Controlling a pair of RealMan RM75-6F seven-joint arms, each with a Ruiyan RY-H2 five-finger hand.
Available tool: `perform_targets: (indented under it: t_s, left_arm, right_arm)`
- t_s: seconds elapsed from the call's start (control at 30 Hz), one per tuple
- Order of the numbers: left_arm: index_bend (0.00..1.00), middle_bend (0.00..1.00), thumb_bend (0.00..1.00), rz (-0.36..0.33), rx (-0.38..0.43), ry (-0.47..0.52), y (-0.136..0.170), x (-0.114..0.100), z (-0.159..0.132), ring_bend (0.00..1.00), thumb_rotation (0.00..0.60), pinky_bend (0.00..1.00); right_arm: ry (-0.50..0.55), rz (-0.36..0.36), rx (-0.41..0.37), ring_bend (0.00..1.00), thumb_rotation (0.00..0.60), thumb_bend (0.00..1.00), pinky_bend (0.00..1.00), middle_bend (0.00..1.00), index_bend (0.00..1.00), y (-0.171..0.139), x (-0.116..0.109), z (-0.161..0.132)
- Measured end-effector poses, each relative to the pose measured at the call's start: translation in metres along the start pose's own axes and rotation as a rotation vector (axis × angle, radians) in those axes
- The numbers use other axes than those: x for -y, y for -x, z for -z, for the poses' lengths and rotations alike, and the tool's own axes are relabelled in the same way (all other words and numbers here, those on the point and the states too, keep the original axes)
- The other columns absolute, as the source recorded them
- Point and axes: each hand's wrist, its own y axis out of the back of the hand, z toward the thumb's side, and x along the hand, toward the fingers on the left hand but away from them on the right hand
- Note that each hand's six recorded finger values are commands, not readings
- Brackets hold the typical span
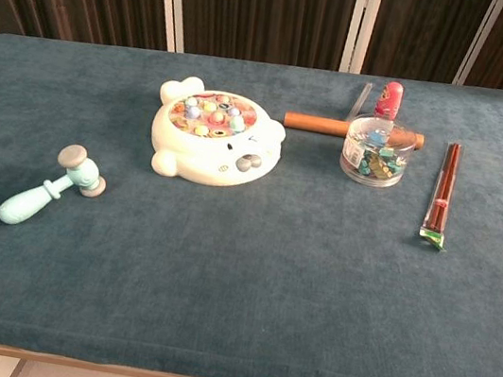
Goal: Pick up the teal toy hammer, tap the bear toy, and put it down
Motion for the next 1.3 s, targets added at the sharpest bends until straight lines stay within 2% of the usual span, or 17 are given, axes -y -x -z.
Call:
perform_targets:
  t_s: [0.2, 0.33, 0.47, 0.63, 0.73, 0.97, 1.3]
  left_arm:
    - [0.03, 0.03, 0.36, 0.022, 0.008, 0.076, -0.007, 0.012, -0.007, 0.00, 0.600, 0.04]
    - [0.06, 0.03, 0.35, 0.054, 0.021, 0.182, -0.024, 0.037, -0.019, 0.00, 0.600, 0.05]
    - [0.08, 0.03, 0.34, 0.111, 0.003, 0.231, -0.046, 0.064, -0.028, 0.00, 0.600, 0.05]
    - [0.09, 0.04, 0.34, 0.156, -0.057, 0.252, -0.074, 0.090, -0.037, 0.01, 0.600, 0.05]
    - [0.11, 0.06, 0.34, 0.159, -0.080, 0.249, -0.087, 0.099, -0.044, 0.03, 0.600, 0.06]
    - [0.17, 0.13, 0.34, 0.173, -0.113, 0.263, -0.098, 0.110, -0.055, 0.11, 0.600, 0.11]
    - [0.19, 0.16, 0.34, 0.191, -0.138, 0.257, -0.113, 0.125, -0.068, 0.13, 0.600, 0.12]
  right_arm:
    - [0.012, -0.004, -0.005, 0.00, 0.600, 0.33, 0.00, 0.00, 0.00, -0.001, 0.000, 0.000]
    - [0.014, -0.014, -0.007, 0.00, 0.600, 0.33, 0.00, 0.00, 0.00, 0.001, 0.001, 0.000]
    - [0.021, -0.014, -0.010, 0.00, 0.600, 0.33, 0.00, 0.00, 0.00, 0.002, -0.001, 0.001]
    - [0.027, -0.017, -0.018, 0.00, 0.600, 0.33, 0.00, 0.00, 0.00, 0.004, -0.001, -0.001]
    - [0.027, -0.025, -0.021, 0.00, 0.600, 0.33, 0.00, 0.00, 0.00, 0.006, 0.001, -0.001]
    - [0.031, -0.019, -0.015, 0.00, 0.600, 0.33, 0.00, 0.00, 0.00, 0.007, -0.001, 0.001]
    - [0.033, -0.023, -0.026, 0.00, 0.600, 0.33, 0.00, 0.00, 0.00, 0.005, -0.001, -0.001]
